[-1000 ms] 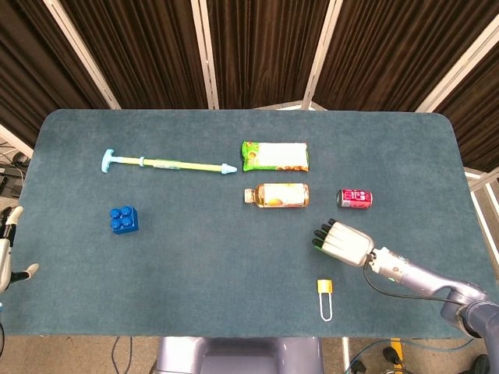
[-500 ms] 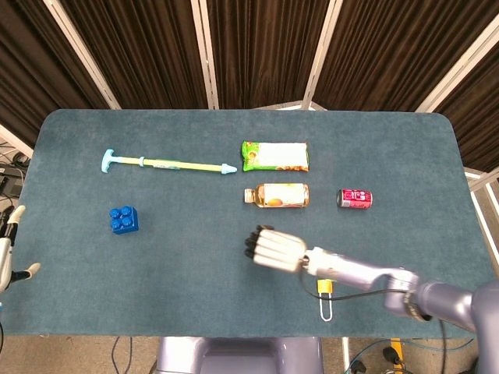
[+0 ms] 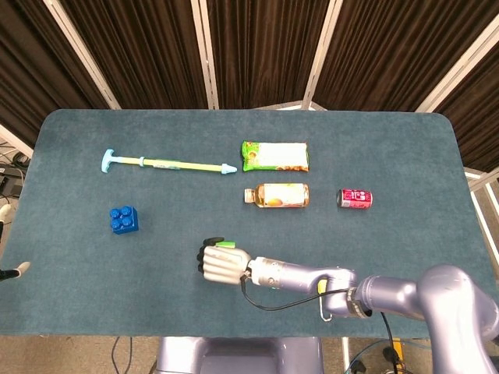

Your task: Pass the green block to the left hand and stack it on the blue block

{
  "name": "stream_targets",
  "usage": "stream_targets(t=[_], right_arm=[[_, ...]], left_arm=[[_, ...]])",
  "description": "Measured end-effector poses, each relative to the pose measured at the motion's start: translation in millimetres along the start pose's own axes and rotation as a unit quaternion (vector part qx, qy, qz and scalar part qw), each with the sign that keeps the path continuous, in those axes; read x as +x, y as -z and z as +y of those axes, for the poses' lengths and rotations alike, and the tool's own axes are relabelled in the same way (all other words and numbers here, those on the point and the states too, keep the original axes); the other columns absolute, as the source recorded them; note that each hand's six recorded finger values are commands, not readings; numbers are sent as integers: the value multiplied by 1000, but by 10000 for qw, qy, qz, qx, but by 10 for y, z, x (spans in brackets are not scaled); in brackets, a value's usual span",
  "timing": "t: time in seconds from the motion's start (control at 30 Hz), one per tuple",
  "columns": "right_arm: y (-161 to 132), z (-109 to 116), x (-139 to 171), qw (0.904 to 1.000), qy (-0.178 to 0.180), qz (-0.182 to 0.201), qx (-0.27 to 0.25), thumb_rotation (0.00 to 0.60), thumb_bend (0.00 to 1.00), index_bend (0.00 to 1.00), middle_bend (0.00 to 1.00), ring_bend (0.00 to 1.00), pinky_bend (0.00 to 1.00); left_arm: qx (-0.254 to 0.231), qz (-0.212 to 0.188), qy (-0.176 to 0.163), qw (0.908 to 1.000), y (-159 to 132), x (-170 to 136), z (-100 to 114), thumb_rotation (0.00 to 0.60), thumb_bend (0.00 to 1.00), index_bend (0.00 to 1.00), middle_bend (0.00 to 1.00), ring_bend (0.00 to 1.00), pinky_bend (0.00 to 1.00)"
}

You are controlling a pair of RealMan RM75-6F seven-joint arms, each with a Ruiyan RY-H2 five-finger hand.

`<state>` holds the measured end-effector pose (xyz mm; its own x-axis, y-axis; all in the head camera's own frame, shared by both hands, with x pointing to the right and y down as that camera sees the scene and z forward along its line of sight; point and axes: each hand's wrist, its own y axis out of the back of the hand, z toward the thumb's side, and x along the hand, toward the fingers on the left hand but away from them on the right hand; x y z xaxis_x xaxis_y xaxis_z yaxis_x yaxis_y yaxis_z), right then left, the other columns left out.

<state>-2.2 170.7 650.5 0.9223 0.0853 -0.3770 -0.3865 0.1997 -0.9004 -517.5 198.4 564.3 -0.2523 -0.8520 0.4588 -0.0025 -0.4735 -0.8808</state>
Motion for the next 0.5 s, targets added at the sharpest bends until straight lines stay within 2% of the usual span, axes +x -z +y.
stream_targets(t=[0.17, 0.23, 0.27, 0.3, 0.33, 0.37, 0.43, 0.5], right_arm=[[-50, -55, -97, 9999, 51, 122, 75, 600, 487, 473, 588, 428, 543], [-77, -87, -122, 9998, 68, 161, 108, 600, 376, 436, 531, 373, 499], [-103, -102, -137, 9997, 96, 191, 141, 600, 237, 344, 423, 295, 431], [-117, -112, -144, 9995, 118, 212, 197, 600, 146, 258, 323, 228, 369], [-124, -124, -147, 9993, 127, 224, 272, 600, 43, 122, 171, 128, 269], [-129, -140, -148, 9990, 120, 229, 365, 600, 1, 35, 61, 53, 180], [-123, -151, -147, 9986, 107, 197, 473, 600, 0, 0, 2, 2, 78], [-100, -132, -128, 9979, 153, 152, 606, 600, 0, 0, 0, 0, 24]], left_arm=[[-21, 16, 6, 10000, 30, 24, 15, 600, 0, 0, 0, 0, 0], [-17, 8, 13, 10000, 30, 32, 14, 600, 0, 0, 0, 0, 0], [-8, 6, 12, 10000, 30, 36, 15, 600, 0, 0, 0, 0, 0], [17, 5, 10, 10000, 32, 45, 14, 600, 0, 0, 0, 0, 0], [33, 5, 15, 10000, 32, 52, 11, 600, 0, 0, 0, 0, 0], [35, 4, 19, 10000, 30, 57, 8, 600, 0, 0, 0, 0, 0], [37, -4, 24, 10000, 26, 59, 6, 600, 0, 0, 0, 0, 0], [38, -4, 25, 10000, 26, 62, 5, 600, 0, 0, 0, 0, 0]])
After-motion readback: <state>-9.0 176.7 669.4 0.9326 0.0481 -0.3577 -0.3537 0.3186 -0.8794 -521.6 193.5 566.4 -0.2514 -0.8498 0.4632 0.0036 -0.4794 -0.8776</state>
